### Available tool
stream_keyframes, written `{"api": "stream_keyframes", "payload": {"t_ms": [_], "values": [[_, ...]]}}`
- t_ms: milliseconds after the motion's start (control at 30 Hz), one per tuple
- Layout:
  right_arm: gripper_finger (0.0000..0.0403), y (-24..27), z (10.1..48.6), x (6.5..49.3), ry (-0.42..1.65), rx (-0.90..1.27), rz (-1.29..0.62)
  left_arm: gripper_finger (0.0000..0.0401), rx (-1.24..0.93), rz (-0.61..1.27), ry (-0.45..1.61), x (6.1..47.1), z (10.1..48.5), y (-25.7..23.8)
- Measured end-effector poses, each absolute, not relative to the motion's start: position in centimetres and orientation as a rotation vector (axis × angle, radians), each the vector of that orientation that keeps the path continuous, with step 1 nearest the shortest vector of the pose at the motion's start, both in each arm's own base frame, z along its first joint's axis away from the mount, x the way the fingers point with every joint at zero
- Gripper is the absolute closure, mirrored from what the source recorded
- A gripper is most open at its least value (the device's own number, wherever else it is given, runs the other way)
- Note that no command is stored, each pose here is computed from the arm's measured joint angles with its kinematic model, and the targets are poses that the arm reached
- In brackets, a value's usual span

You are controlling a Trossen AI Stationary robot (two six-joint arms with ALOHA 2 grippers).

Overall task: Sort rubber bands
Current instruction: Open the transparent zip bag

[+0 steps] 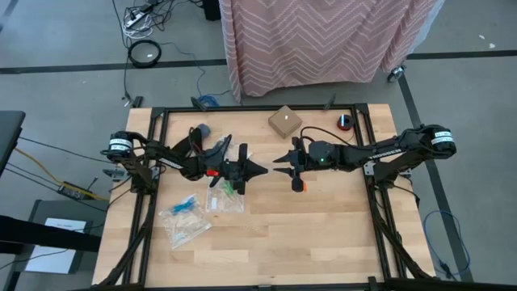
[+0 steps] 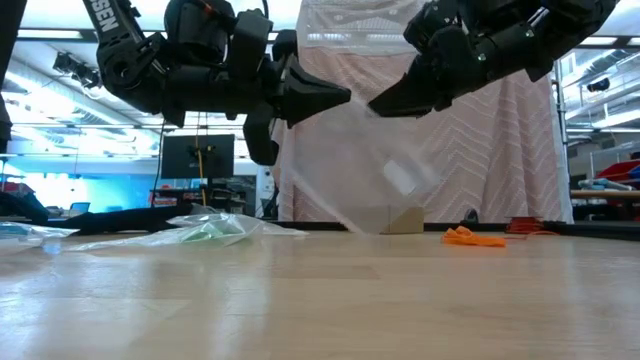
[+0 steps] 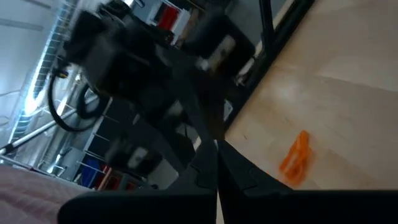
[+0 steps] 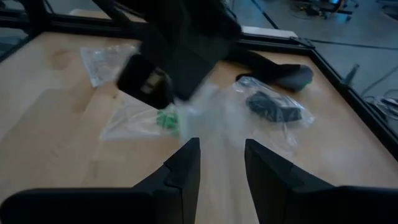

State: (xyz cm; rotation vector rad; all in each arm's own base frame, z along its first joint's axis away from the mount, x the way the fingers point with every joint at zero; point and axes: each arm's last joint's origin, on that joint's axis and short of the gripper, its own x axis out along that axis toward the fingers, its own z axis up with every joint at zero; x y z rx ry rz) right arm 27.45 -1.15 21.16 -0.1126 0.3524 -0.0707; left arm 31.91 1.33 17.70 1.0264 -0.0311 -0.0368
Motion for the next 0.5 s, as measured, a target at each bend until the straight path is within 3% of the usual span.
{"api": "stream_keyframes", "payload": {"t_ms": [500], "values": [[0.0290, -1.2, 22.4, 27.6, 0.249, -0.140, -0.120, 0.0395, 0.962, -0.037, 0.014, 31.9, 17.4, 1.6]]}}
